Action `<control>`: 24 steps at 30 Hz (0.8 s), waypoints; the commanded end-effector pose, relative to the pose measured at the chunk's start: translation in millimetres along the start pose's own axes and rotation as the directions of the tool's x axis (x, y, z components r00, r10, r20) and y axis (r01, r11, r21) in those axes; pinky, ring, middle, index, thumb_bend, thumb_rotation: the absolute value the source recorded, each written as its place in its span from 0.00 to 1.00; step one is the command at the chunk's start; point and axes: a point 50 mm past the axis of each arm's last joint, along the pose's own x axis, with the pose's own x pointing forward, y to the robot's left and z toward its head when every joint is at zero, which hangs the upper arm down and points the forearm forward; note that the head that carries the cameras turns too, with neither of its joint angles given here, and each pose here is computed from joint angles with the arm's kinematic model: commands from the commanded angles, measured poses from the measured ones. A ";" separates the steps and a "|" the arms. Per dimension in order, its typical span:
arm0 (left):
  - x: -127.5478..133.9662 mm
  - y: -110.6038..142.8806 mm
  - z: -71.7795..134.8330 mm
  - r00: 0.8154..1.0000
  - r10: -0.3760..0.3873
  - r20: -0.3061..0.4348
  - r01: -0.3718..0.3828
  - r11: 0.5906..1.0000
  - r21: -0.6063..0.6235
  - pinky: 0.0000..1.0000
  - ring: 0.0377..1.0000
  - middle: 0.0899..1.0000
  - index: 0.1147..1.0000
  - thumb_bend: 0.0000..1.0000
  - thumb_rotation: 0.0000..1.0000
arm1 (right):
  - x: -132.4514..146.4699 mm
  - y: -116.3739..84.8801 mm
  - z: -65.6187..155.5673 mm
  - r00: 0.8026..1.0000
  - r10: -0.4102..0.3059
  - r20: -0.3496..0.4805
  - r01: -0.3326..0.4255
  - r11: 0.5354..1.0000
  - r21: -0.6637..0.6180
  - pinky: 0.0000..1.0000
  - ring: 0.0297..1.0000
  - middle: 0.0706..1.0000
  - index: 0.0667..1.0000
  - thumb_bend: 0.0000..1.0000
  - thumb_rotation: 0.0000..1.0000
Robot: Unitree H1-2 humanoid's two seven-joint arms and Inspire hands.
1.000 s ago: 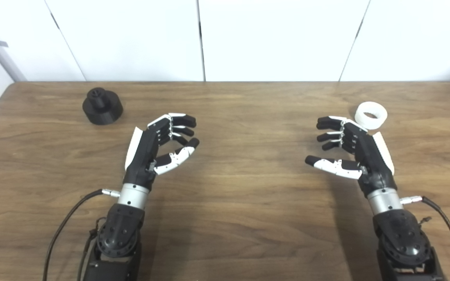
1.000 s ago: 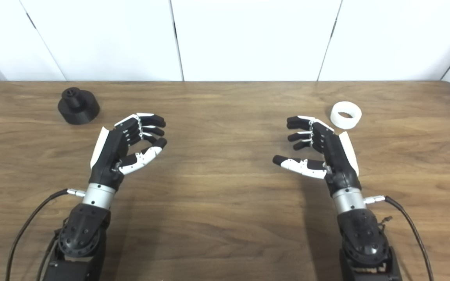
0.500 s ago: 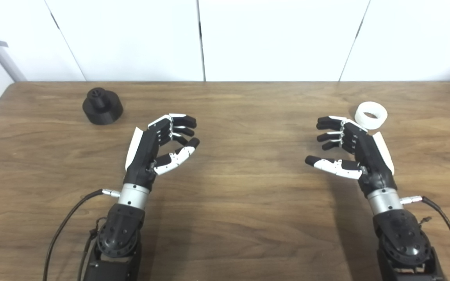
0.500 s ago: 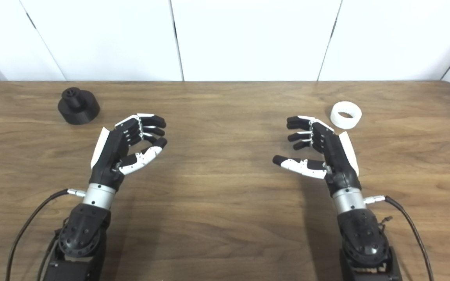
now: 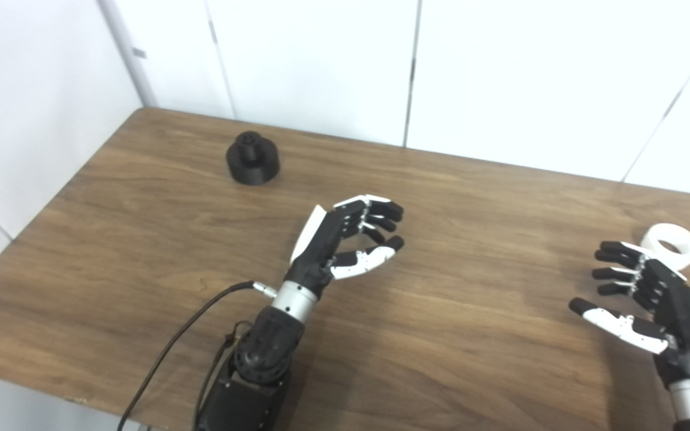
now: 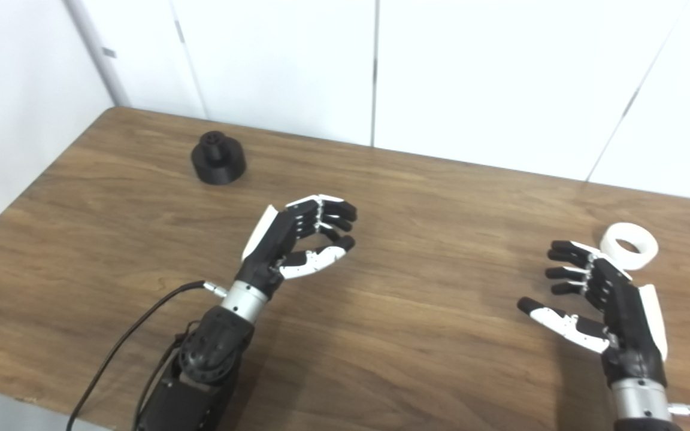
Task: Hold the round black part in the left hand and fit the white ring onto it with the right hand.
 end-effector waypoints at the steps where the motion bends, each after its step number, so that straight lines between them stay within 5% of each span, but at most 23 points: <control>1: 14.6 4.0 14.0 0.997 0.026 0.079 -0.026 1.000 0.008 0.54 0.63 0.64 0.59 0.54 0.12 | 7.7 -7.5 10.6 0.997 -0.010 0.075 0.010 1.000 0.005 0.54 0.62 0.68 0.68 0.67 0.05; 5: 16.6 5.8 16.3 0.994 0.047 0.100 -0.050 0.998 0.023 0.54 0.63 0.64 0.58 0.55 0.07 | 7.0 -8.9 12.4 0.998 -0.010 0.059 0.010 1.000 0.008 0.53 0.62 0.69 0.68 0.67 0.03; 13: 22.5 26.2 27.4 0.984 0.115 0.134 -0.134 0.980 0.150 0.57 0.66 0.65 0.58 0.64 0.14 | 6.5 -11.1 11.7 0.999 -0.016 0.042 0.014 0.999 0.029 0.54 0.62 0.69 0.68 0.68 0.00; 19: 29.2 54.1 39.4 0.972 0.183 0.149 -0.223 0.918 0.329 0.75 0.80 0.75 0.59 0.71 0.22 | 6.8 -12.4 10.2 0.999 -0.013 0.045 0.013 1.000 0.019 0.55 0.63 0.70 0.68 0.68 0.01; 24: 36.0 70.4 47.3 0.955 0.248 0.162 -0.295 0.853 0.431 0.67 0.78 0.76 0.60 0.77 0.22 | 6.6 -13.5 9.4 0.999 -0.012 0.038 0.011 1.000 0.027 0.55 0.62 0.70 0.68 0.68 0.01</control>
